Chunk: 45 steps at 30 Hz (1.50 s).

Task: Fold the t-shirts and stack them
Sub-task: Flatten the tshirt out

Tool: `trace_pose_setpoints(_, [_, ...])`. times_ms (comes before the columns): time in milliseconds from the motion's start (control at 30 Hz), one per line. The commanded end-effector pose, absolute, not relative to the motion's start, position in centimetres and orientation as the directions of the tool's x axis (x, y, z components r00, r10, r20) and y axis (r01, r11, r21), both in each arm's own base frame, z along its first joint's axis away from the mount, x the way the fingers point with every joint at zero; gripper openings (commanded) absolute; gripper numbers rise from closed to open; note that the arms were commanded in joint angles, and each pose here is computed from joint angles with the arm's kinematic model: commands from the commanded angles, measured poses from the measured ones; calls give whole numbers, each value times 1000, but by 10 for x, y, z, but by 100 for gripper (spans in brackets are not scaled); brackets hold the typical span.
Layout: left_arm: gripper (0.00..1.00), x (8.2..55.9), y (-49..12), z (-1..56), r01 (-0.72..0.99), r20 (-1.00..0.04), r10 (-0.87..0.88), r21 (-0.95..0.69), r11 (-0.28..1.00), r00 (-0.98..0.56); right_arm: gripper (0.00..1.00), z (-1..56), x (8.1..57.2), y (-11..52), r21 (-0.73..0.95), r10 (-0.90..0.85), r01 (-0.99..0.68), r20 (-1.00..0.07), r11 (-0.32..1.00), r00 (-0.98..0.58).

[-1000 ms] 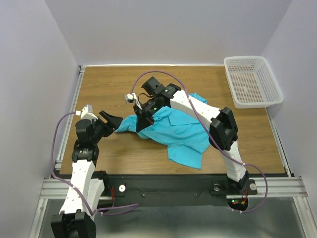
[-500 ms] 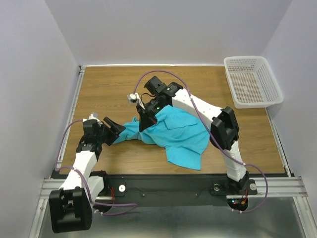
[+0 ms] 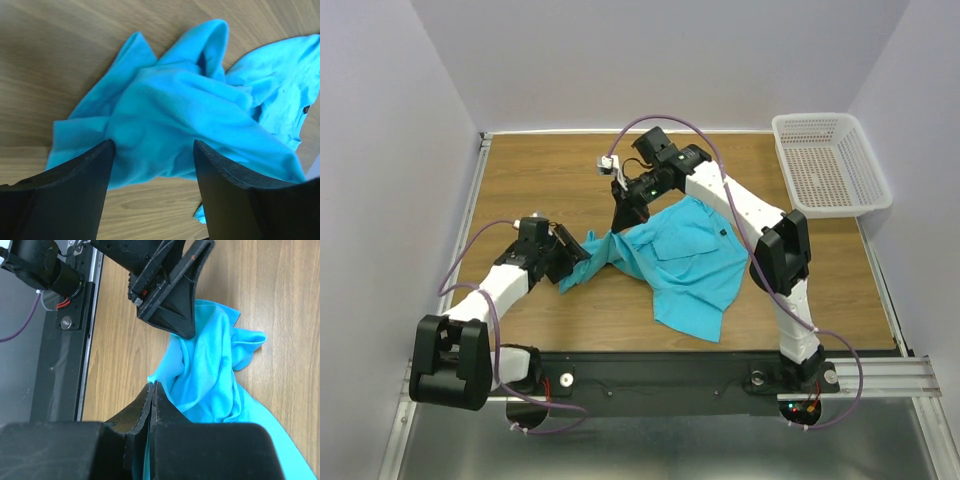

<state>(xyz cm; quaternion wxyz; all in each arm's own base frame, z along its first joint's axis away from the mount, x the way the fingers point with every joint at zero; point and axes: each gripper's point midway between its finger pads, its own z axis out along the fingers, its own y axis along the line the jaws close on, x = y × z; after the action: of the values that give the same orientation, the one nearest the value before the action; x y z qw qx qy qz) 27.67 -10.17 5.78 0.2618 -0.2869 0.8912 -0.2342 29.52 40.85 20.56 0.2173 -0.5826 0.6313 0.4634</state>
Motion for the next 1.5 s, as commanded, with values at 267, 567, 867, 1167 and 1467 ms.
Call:
trace_pose_setpoints(267, [0, 347, -83, 65, -339, -514, -546, -444, 829, -661, 1, 252, 270, 399, 272, -439, -936, -886, -226, -151])
trace_pose_setpoints(567, [0, 462, -99, 132, -21, -689, -399, -488, 873, -605, 1, 226, 242, 386, 345, -475, -902, -859, -261, -191])
trace_pose_setpoints(867, [30, 516, -120, 143, 63, -696, -352, -495, 866, -626, 1, 189, 372, 376, 198, -444, -867, -794, 457, -415])
trace_pose_setpoints(1167, [64, 490, -85, 209, 74, -836, -294, -367, 927, -464, 0, 146, 446, 344, 85, -355, -633, -767, 770, -534])
trace_pose_setpoints(1467, [64, 380, -145, 164, 188, -722, -320, -527, 829, -613, 1, 101, 458, 333, 46, -384, -586, -714, 809, -586])
